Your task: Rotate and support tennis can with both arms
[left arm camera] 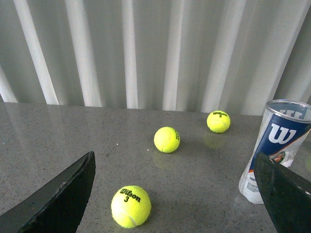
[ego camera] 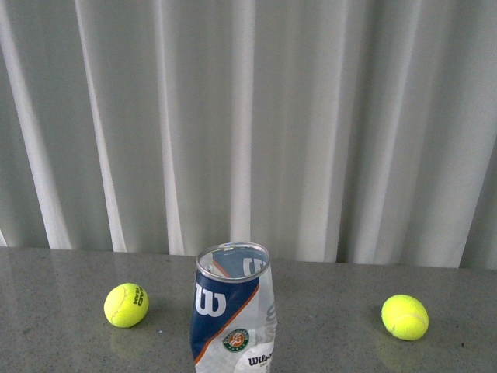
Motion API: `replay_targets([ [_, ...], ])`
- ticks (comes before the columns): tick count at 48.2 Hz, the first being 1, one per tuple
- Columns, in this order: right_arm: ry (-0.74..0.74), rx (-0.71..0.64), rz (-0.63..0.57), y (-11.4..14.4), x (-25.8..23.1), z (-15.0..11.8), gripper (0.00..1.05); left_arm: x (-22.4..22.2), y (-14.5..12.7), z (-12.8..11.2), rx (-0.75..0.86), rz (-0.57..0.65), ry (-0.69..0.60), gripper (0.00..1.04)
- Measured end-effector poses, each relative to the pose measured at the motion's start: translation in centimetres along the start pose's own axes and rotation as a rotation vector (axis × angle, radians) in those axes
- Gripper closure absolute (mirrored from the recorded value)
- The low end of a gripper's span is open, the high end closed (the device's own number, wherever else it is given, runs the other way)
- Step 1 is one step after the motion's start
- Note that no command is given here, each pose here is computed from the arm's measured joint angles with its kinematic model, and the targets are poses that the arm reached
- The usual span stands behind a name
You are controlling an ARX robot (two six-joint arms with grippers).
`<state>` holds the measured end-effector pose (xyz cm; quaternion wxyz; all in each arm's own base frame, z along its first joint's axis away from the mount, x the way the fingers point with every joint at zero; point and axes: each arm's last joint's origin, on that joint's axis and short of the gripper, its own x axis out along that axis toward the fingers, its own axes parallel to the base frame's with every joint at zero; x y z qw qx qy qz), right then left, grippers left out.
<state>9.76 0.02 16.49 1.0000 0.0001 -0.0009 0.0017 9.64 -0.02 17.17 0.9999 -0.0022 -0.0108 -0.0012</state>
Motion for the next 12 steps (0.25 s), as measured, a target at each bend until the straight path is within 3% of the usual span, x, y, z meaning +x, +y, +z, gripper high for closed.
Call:
replay_targets([
  [12, 0.000, 0.000, 0.000, 0.00, 0.00, 0.00, 0.07, 0.00, 0.00, 0.00, 0.000, 0.000, 0.000, 0.07],
])
